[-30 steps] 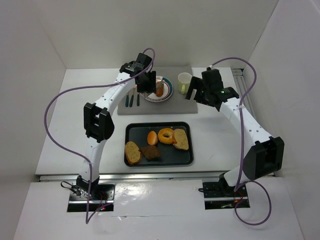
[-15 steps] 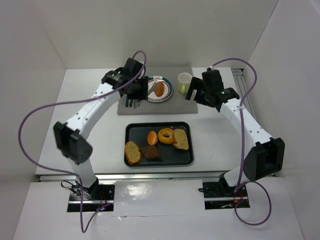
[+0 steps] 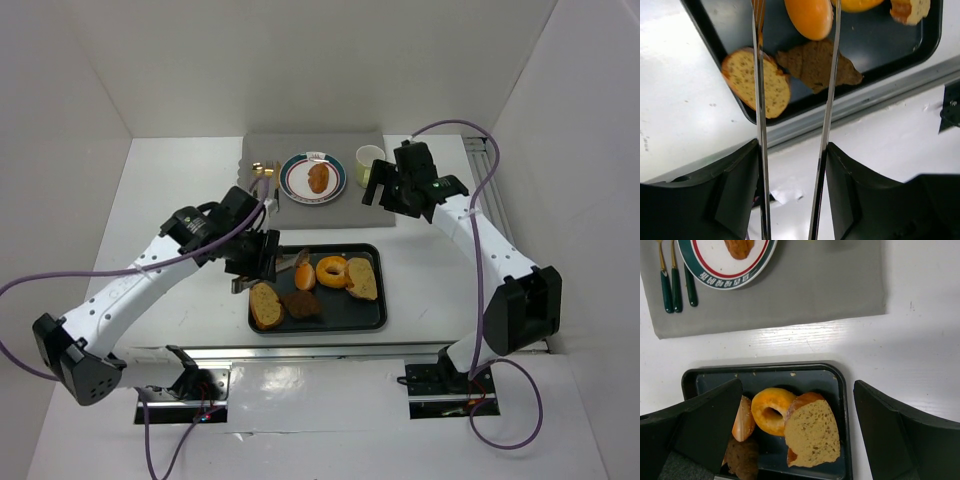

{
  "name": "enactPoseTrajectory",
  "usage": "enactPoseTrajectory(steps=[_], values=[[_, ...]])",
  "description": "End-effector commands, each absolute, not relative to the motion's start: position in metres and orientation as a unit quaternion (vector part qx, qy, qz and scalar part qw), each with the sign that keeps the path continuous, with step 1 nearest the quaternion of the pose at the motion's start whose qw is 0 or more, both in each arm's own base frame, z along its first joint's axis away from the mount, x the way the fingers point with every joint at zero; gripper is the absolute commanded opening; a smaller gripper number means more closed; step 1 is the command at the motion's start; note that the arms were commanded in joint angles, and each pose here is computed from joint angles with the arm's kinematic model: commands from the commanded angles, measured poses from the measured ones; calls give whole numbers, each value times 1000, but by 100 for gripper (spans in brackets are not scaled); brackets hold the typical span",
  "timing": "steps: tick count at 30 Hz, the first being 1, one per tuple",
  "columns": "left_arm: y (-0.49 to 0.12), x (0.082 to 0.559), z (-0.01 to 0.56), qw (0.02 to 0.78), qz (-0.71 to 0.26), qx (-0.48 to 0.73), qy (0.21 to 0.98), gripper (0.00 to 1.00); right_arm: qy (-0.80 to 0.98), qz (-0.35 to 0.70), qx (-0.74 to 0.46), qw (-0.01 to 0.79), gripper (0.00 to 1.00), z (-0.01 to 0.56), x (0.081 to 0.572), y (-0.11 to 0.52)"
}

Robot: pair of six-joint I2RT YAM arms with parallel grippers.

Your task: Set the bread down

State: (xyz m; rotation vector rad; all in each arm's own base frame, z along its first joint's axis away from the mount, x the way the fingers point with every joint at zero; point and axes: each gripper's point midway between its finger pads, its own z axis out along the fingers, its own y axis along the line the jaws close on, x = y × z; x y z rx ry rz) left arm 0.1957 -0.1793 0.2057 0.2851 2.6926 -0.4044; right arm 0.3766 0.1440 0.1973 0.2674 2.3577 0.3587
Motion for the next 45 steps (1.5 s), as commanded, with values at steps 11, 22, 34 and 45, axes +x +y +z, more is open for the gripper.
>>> enactPoseTrajectory(steps=[11,22,34,45], values=[[-207,183,163,92,-164,98,977,70,906,152,91,385,99,213,383,156],[-215,192,167,92,-165,93,978,45,906,147,89,388,99,213,384,154],[-180,311,246,242,-145,20,959,42,907,146,89,385,99,208,385,154],[-211,458,216,275,-159,-8,948,48,906,145,94,387,99,211,383,152]])
